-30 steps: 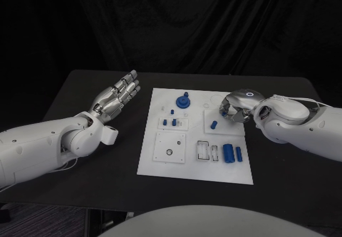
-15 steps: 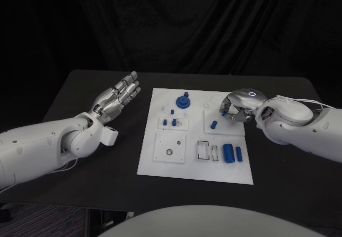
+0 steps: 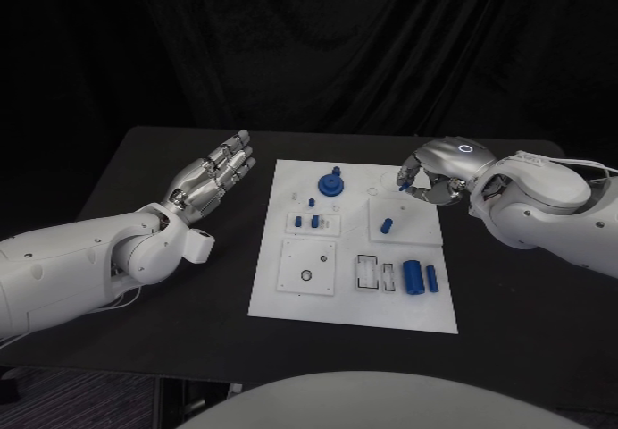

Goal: Assemble the parts on the task board

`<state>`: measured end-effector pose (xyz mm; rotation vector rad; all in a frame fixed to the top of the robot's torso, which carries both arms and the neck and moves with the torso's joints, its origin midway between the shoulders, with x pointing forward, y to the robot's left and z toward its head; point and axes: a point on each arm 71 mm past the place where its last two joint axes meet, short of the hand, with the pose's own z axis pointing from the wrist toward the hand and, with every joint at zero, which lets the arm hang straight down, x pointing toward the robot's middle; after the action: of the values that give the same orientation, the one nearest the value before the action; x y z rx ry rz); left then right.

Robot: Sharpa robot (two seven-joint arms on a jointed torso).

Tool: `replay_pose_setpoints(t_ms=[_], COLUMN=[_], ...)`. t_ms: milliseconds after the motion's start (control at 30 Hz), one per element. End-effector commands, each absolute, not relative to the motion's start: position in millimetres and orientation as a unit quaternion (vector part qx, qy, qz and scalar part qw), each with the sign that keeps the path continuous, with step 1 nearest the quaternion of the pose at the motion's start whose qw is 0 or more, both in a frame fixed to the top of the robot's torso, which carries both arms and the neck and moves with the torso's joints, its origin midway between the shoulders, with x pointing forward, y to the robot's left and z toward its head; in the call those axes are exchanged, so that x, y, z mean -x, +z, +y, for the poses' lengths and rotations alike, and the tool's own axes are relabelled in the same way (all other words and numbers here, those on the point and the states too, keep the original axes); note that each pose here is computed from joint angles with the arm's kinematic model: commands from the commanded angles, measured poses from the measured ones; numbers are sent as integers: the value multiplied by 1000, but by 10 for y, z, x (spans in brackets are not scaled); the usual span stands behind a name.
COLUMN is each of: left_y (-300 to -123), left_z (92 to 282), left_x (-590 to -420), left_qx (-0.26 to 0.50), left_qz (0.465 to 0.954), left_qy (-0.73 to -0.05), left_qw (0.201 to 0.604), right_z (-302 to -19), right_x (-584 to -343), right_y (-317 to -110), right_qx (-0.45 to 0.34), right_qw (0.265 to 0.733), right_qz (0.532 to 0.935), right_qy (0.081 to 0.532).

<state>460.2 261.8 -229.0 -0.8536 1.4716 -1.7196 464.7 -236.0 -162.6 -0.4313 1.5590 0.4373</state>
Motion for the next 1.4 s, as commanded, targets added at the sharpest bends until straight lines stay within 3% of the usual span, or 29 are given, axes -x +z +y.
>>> replay_pose_setpoints(t_ms=[33, 567, 967, 1400], left_y=[-2233, -2229, -2238, -2239], left_z=[2614, 2601, 2575, 2544], left_x=[-4588, -4583, -4577, -4572], left_qx=[314, 312, 311, 311], left_qz=[541, 539, 538, 539], left_qy=[-690, -695, -697, -697], left_qw=[364, 359, 356, 356], right_z=[-2279, -1519, -1068, -887], right_x=[-4593, -4205, -4105, -4070], right_y=[-1554, -1516, -1814, -2076], right_qx=[197, 276, 336, 346], right_qw=[666, 614, 582, 557], right_qz=[692, 690, 681, 691], right_qy=[198, 266, 291, 302])
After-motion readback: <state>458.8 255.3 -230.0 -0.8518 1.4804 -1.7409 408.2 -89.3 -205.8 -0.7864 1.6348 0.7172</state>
